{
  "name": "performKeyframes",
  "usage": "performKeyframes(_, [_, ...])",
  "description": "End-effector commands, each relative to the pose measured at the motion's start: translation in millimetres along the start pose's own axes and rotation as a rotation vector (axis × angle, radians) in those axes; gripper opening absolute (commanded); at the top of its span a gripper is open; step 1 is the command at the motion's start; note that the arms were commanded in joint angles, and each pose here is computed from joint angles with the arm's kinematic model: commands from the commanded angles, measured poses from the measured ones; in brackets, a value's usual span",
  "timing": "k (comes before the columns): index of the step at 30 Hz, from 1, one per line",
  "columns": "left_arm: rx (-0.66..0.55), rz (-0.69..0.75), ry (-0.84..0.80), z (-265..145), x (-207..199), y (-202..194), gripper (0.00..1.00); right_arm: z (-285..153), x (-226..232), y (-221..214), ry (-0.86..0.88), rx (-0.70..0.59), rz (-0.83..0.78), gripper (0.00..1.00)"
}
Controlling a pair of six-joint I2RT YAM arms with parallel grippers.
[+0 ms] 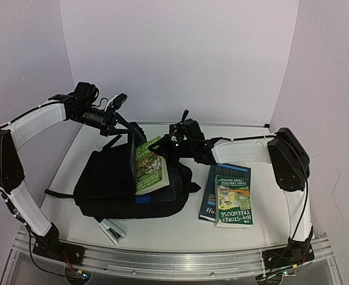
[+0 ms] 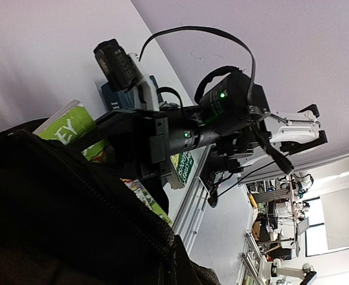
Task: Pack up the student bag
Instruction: Place the book in the student bag.
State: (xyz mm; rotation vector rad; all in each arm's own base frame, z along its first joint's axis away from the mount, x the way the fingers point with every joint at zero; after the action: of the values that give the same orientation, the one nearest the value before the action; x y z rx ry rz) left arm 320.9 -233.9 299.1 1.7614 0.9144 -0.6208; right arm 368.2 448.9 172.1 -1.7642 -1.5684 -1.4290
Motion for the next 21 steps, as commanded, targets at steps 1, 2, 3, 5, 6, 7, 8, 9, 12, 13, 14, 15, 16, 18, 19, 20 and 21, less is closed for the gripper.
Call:
performKeyframes(1, [-0.026, 0.093, -0.071, -2.8, -16.3, 9.3, 0.0, 18.9, 38.9, 6.4, 0.117, -0.154, 0.012, 0.0])
performKeyframes(2, [-0.026, 0.091, -0.072, -2.5, -15.8, 9.4, 0.0, 23.4, 36.1, 2.1, 0.108, -0.168, 0.018, 0.0])
performKeyframes(3, [-0.027, 0.089, -0.073, -2.3, -15.5, 9.4, 0.0, 27.6, 33.7, -0.7, 0.109, -0.184, 0.025, 0.0])
performKeyframes(5, [-0.028, 0.088, -0.077, -1.9, -15.3, 9.2, 0.0, 36.6, 30.4, -8.2, 0.117, -0.206, 0.036, 0.0])
performKeyframes(6, [-0.028, 0.085, -0.078, -1.5, -14.6, 9.1, 0.0, 41.0, 31.4, -12.3, 0.125, -0.212, 0.035, 0.0])
performKeyframes(7, [-0.027, 0.084, -0.078, -1.1, -14.0, 8.9, 0.0, 46.7, 32.0, -15.9, 0.127, -0.213, 0.028, 0.0])
performKeyframes(8, [-0.027, 0.082, -0.078, -0.7, -13.2, 8.6, 0.0, 52.5, 30.3, -18.0, 0.119, -0.215, 0.018, 0.05])
performKeyframes(9, [-0.026, 0.079, -0.077, -0.4, -12.4, 8.2, 0.0, 57.9, 27.7, -20.4, 0.107, -0.214, 0.01, 0.1])
performKeyframes(12, [-0.027, 0.077, -0.066, -0.2, -10.4, 7.2, 0.0, 66.3, 13.3, -26.2, 0.021, -0.203, -0.022, 0.3])
performKeyframes(13, [-0.027, 0.078, -0.062, -0.3, -10.1, 6.7, 0.0, 64.9, 6.8, -27.0, -0.017, -0.204, -0.032, 0.33])
performKeyframes(14, [-0.028, 0.078, -0.055, -0.5, -9.5, 6.4, 0.0, 59.5, 5.7, -24.3, -0.041, -0.221, -0.047, 0.41])
performKeyframes(15, [-0.029, 0.079, -0.048, -0.7, -8.9, 6.1, 0.0, 53.2, 2.5, -21.9, -0.073, -0.242, -0.06, 0.47])
performKeyframes(16, [-0.03, 0.079, -0.044, -0.8, -8.2, 5.9, 0.0, 47.9, -4.0, -22.0, -0.105, -0.249, -0.07, 0.51])
performKeyframes(18, [-0.031, 0.08, -0.041, -1.3, -8.3, 5.9, 0.0, 34.5, -4.9, -19.0, -0.15, -0.269, -0.099, 0.61])
performKeyframes(19, [-0.031, 0.08, -0.04, -1.2, -8.3, 5.6, 0.0, 29.1, -4.1, -18.2, -0.165, -0.272, -0.117, 0.64])
performKeyframes(20, [-0.031, 0.079, -0.039, -1.3, -7.9, 5.8, 0.0, 24.1, -3.2, -17.7, -0.183, -0.269, -0.134, 0.67])
performKeyframes(21, [-0.031, 0.079, -0.038, -1.3, -7.7, 5.7, 0.0, 20.7, -4.7, -18.2, -0.203, -0.262, -0.145, 0.7])
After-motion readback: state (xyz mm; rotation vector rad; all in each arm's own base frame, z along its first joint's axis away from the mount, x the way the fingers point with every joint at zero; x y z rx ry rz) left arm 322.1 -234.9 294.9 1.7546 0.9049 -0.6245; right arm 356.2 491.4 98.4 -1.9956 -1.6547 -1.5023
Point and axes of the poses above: each gripper's point midway between its finger pads, its own z axis out along the fingers, its own x axis along the line the jaws close on, y = z × x, the point moved 4 cm from there along -z, back along the fingers, and after that the axes turned 2 degrees about z, right-handed, at the moved point
